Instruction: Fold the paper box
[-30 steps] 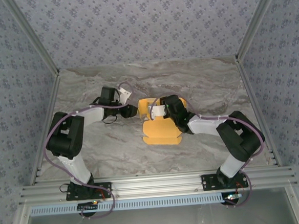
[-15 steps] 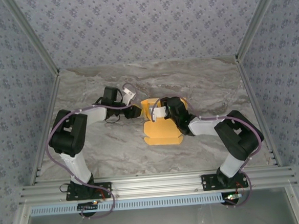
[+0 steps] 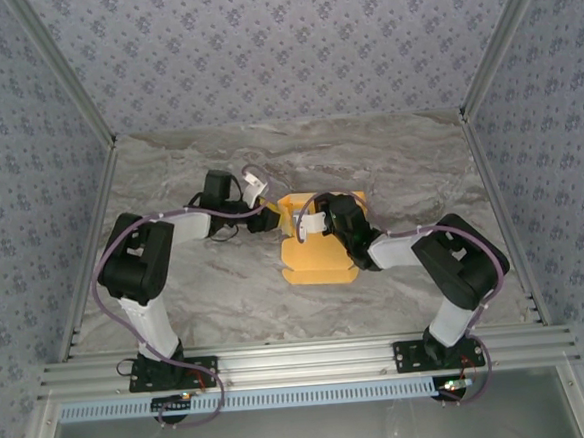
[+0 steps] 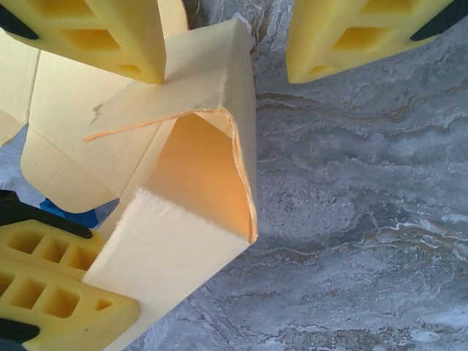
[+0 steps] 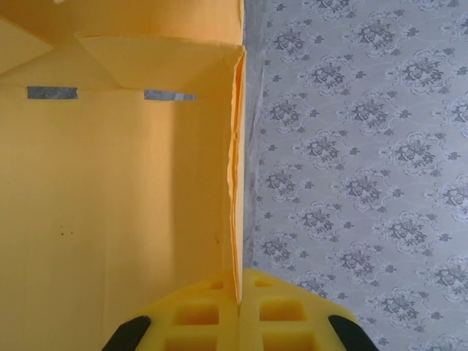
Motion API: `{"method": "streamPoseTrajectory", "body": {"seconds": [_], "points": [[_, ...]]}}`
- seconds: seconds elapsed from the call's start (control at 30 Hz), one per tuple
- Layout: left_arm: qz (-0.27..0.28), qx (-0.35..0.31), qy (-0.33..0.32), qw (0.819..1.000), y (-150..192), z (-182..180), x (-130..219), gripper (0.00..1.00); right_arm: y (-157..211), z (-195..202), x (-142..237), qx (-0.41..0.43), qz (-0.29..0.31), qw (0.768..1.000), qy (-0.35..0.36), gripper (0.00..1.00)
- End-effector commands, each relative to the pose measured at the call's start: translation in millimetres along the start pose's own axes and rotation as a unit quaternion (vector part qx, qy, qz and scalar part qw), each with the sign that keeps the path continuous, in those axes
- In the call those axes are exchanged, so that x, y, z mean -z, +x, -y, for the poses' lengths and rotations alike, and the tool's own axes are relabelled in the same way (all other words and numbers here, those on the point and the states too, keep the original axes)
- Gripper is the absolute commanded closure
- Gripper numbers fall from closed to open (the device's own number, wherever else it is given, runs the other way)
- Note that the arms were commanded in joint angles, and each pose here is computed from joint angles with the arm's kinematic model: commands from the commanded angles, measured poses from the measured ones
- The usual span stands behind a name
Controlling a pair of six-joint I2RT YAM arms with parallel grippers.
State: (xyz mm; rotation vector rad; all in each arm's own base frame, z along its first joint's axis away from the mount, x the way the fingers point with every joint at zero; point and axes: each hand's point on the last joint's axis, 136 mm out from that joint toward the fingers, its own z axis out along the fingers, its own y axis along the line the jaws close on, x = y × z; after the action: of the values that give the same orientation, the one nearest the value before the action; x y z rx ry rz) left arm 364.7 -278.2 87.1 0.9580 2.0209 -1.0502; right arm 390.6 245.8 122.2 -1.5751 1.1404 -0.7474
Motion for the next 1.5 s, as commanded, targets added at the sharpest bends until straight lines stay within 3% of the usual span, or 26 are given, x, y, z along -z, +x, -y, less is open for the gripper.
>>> {"method": "streamPoseTrajectory", "body": {"seconds": [0.0,0.8,1.47], "points": [[0.020,-0.019,0.024,0.999,-4,11,-3,0.53,-1,-5,0,0.014,0.003,1.000,0.007,1.00],[0.034,-0.018,0.059,0.997,3,25,-16,0.59,0,6,0,-0.014,0.001,1.000,0.011,1.00],[0.056,-0.014,-0.040,0.998,-6,-2,-27,0.61,-2,18,10,-0.080,0.022,0.996,-0.012,1.00]]}}
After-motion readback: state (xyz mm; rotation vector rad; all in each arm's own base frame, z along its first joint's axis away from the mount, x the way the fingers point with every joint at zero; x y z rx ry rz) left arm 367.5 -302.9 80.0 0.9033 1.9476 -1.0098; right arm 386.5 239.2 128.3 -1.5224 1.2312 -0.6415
